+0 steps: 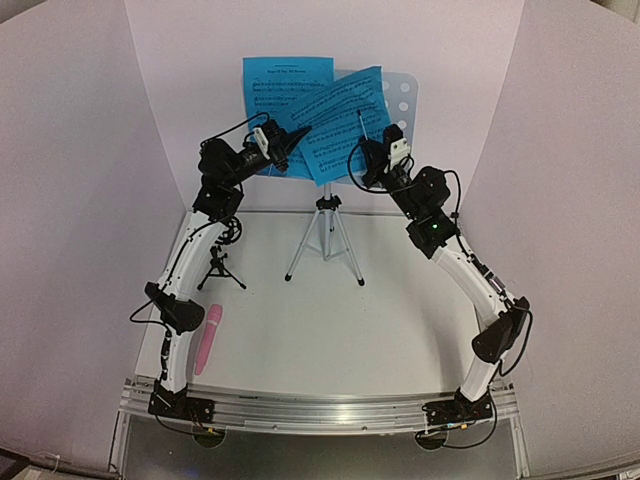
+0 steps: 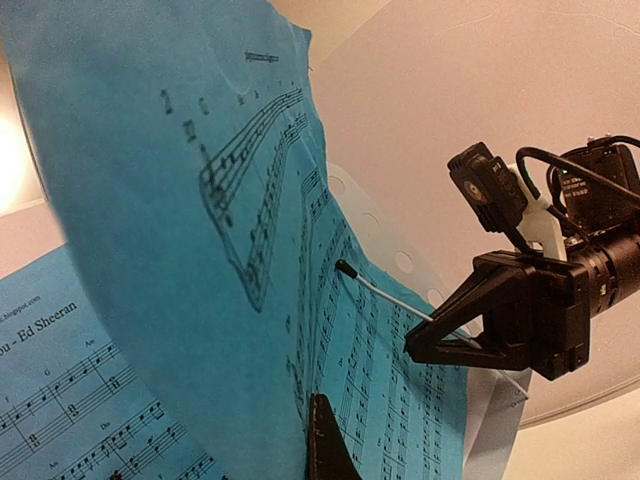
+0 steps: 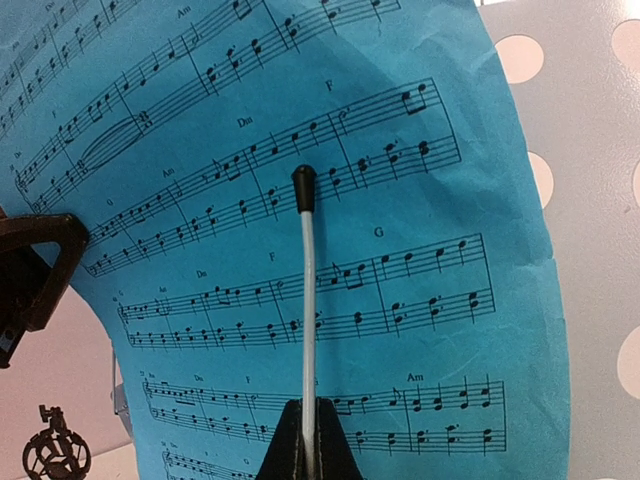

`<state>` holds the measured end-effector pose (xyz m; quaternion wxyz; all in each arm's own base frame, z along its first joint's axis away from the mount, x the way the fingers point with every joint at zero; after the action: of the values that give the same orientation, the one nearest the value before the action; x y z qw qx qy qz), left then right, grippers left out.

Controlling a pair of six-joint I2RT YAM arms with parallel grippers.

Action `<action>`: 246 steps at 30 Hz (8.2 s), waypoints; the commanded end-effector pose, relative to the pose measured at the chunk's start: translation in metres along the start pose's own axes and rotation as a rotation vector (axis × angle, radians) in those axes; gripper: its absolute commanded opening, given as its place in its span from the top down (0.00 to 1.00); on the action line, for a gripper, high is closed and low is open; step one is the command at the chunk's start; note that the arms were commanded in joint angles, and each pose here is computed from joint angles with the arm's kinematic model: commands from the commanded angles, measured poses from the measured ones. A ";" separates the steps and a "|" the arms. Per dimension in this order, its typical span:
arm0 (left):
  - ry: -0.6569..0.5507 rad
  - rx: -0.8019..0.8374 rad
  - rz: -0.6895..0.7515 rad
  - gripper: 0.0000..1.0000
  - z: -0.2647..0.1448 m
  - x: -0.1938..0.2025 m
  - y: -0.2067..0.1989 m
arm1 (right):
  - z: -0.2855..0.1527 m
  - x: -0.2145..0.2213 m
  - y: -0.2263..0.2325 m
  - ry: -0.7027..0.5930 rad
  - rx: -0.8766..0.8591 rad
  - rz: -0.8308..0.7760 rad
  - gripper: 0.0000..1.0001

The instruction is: Set up the instrument practice props

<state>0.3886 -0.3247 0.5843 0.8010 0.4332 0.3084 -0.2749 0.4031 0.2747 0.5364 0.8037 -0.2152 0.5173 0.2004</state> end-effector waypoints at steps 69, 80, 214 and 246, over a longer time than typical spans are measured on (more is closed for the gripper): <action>-0.109 0.082 0.421 1.00 0.004 0.005 -0.016 | -0.028 -0.112 -0.030 -0.145 -0.144 -0.104 0.29; -0.103 0.100 0.426 1.00 0.003 0.003 -0.017 | -0.042 -0.132 -0.022 -0.202 -0.201 -0.273 0.27; -0.045 -0.116 -0.517 1.00 0.000 -0.004 0.012 | -0.036 0.006 -0.018 0.318 -0.129 0.341 0.72; -0.043 -0.100 -0.488 1.00 0.000 -0.002 0.010 | -0.034 0.003 0.000 0.330 0.064 -0.003 0.94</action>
<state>0.4000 -0.3225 0.5829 0.7234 0.2958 0.4231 -0.4584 0.3777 0.2535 0.5160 0.7075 -0.2172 0.6557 0.1494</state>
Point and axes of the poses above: each gripper's point midway between its finger pads, its own z axis out along the fingers, its own y axis along the line the jaws close on, x = y × z, the point moved 6 cm from there along -z, back along the fingers, and after that the axes turned 2 degrees about -z, right-handed, at the moved point
